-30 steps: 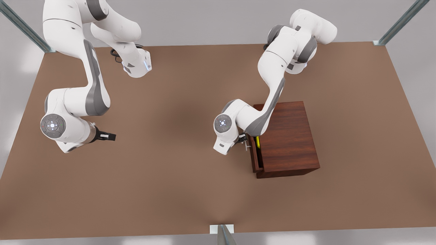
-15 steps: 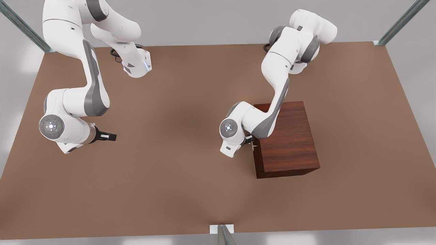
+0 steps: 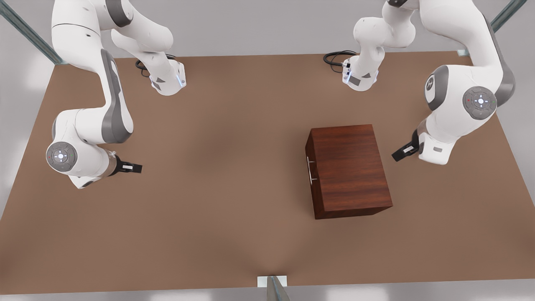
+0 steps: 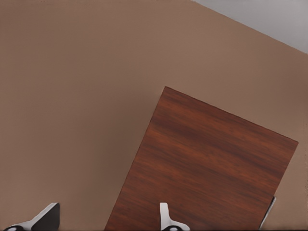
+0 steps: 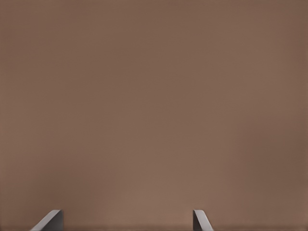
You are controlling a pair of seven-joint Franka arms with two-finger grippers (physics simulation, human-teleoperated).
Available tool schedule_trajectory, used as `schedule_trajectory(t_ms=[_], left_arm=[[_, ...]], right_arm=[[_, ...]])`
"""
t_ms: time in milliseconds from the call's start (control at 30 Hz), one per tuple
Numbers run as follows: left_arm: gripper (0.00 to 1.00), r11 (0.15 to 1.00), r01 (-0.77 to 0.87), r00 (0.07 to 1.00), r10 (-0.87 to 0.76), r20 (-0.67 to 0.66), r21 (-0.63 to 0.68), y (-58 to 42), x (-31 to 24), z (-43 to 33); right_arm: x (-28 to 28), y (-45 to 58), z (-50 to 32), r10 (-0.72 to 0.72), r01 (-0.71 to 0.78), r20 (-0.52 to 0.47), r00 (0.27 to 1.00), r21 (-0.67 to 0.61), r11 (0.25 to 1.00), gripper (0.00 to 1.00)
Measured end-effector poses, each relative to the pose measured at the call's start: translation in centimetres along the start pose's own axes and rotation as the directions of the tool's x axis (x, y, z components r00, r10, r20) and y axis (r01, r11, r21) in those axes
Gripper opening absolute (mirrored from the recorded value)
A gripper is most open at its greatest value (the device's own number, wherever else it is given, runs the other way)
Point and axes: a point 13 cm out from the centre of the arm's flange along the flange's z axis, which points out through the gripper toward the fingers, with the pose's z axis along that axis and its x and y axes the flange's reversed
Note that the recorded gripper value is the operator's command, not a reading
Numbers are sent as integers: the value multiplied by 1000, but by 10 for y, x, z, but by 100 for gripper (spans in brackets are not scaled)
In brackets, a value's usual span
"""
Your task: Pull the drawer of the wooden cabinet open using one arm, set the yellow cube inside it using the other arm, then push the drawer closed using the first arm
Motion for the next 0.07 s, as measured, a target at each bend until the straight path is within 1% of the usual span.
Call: schedule_trajectory(t_ms=[67], left_arm=[[100, 997, -74, 997, 74, 14, 13, -15, -1, 2]], right_arm=[[0, -1, 0, 1, -1, -2, 1000, 0, 1000, 100]])
